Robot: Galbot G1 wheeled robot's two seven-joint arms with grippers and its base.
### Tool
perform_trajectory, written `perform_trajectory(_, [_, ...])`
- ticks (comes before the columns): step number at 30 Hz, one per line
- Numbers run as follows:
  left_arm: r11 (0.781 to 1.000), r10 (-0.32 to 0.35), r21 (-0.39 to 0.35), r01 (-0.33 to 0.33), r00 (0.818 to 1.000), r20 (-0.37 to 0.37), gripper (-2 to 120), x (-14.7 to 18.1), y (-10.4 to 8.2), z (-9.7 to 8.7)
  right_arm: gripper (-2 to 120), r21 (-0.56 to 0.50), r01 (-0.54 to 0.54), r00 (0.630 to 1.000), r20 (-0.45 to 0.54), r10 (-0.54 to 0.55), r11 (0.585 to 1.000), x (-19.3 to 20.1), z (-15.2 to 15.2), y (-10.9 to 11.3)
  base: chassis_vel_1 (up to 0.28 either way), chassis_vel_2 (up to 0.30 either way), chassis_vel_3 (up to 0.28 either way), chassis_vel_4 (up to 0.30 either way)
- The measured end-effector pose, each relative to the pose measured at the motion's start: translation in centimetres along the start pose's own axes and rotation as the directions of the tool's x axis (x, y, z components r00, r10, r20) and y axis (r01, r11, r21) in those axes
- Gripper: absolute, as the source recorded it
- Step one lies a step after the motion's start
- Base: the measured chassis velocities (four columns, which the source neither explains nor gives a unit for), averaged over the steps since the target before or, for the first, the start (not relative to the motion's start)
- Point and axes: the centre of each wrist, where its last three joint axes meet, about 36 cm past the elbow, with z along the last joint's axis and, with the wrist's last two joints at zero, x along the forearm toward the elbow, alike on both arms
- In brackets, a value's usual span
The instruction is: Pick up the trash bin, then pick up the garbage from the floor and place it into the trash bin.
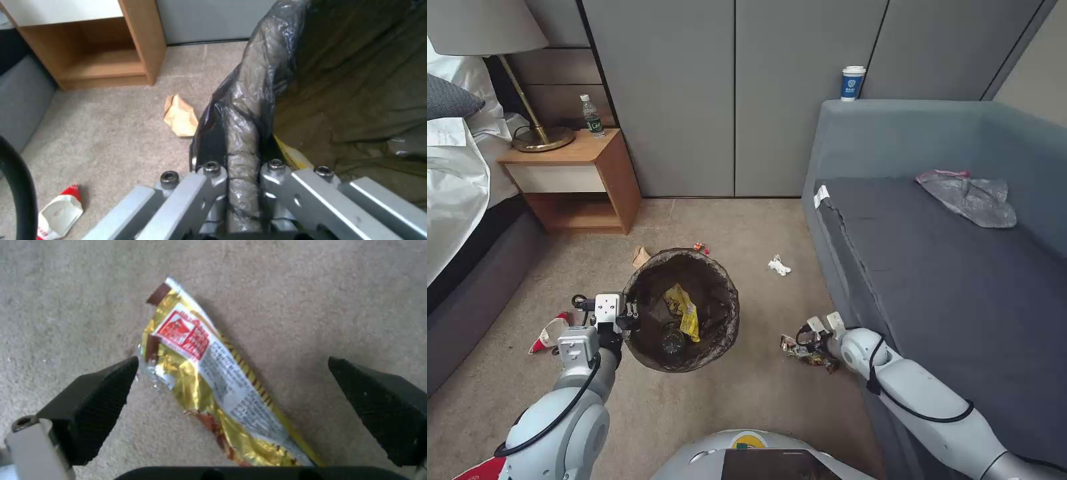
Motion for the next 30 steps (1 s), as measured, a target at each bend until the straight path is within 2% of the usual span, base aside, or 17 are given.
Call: perform_trajectory(30, [1.0, 0.008, -0.005, -0.008, 1.0, -0.001, 2, -0.3, 0.0, 0.1, 100, 0.013, -0.093, 0.991, -0.1, 0.093, 0.996, -1.9, 1.3, 2.4, 0.0, 0.0, 0.0, 0.0])
